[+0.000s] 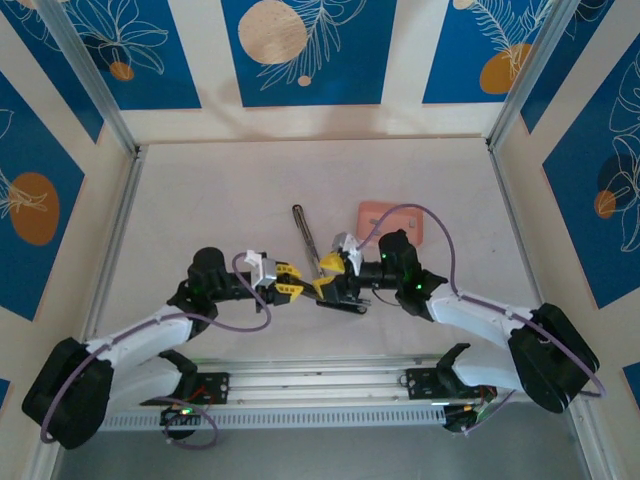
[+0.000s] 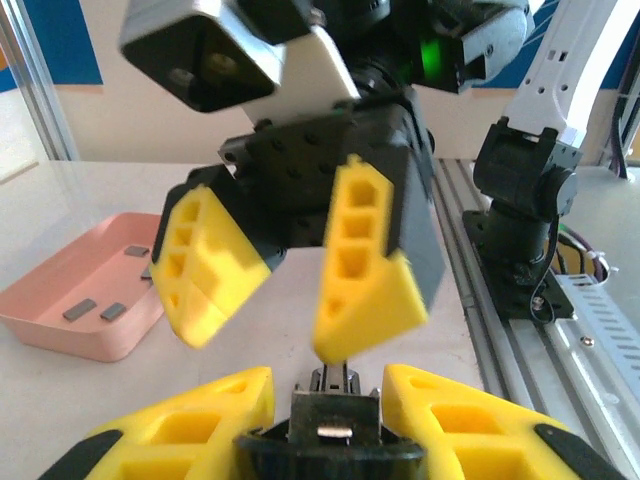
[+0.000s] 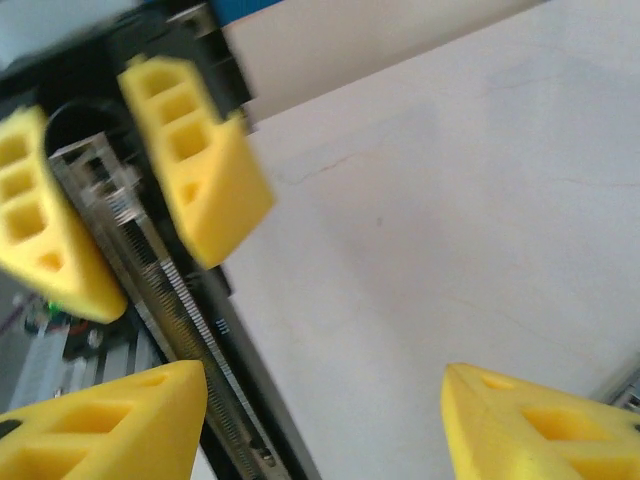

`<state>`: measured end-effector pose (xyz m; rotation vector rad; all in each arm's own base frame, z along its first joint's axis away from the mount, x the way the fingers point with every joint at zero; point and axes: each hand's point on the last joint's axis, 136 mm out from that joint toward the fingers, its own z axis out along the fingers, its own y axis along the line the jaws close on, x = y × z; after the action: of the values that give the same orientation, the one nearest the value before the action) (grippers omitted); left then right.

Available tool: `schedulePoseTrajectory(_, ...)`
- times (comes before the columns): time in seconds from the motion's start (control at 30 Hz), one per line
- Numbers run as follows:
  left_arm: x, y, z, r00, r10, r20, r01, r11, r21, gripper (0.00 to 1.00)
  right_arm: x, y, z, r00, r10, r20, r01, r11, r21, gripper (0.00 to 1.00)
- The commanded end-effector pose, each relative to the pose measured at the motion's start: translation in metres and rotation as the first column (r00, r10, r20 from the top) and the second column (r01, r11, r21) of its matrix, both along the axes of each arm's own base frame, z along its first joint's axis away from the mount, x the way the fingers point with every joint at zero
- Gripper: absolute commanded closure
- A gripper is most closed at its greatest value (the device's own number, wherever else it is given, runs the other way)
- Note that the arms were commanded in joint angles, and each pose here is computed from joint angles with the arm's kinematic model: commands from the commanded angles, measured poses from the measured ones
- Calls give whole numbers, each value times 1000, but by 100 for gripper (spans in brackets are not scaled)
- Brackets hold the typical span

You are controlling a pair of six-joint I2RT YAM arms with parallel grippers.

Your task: Load the staples into the stapler

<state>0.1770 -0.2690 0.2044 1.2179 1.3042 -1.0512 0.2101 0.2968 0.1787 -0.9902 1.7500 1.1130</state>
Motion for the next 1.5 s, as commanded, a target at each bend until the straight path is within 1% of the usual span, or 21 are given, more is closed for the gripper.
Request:
schedulePoseTrajectory(0.0, -3, 4, 0, 998, 3, 65, -9, 995, 95, 87, 12, -30, -13, 884, -247, -396, 234, 969, -82, 36)
schedulePoseTrajectory(0.03, -3, 5, 0, 998, 6, 70, -14, 994, 111, 87, 12, -34, -17, 849, -276, -450, 258, 961, -102, 37)
schedulePoseTrajectory(0.1, -4, 8, -3, 998, 10, 70, -20, 988, 155, 87, 7, -46, -32, 749, -348, -564, 304, 937, -174, 38)
schedulePoseTrajectory(0.2, -6, 12, -9, 998, 9, 66, -23, 977, 214, 87, -8, -57, -48, 633, -370, -680, 292, 928, -233, 38)
schedulePoseTrajectory(0.27, -5, 14, -12, 998, 12, 67, -28, 971, 238, 87, -13, -66, -56, 557, -403, -726, 304, 913, -273, 38)
schedulePoseTrajectory(0.33, -5, 15, -12, 998, 15, 63, -30, 967, 254, 87, -19, -71, -59, 503, -400, -766, 298, 913, -281, 38)
schedulePoseTrajectory(0.43, -6, 17, -13, 998, 10, 61, -27, 956, 292, 86, -24, -83, -68, 401, -438, -805, 305, 892, -334, 38)
schedulePoseTrajectory(0.53, -9, 20, -16, 998, -4, 68, -19, 944, 330, 86, -29, -88, -75, 333, -431, -838, 282, 894, -348, 39)
schedulePoseTrajectory(0.73, -9, 23, -18, 997, -1, 79, -27, 935, 352, 85, -34, -87, -93, 263, -438, -860, 238, 893, -382, 46)
schedulePoseTrajectory(0.83, -9, 23, -19, 997, -3, 79, -27, 930, 366, 85, -33, -85, -100, 244, -436, -866, 221, 895, -388, 47)
schedulePoseTrajectory(1.23, -8, 25, -22, 996, 12, 89, -45, 922, 386, 85, -31, -67, -117, 224, -409, -885, 136, 912, -387, 55)
schedulePoseTrajectory(1.47, -7, 26, -24, 996, 17, 85, -49, 918, 393, 85, -32, -57, -124, 228, -406, -885, 101, 914, -393, 59)
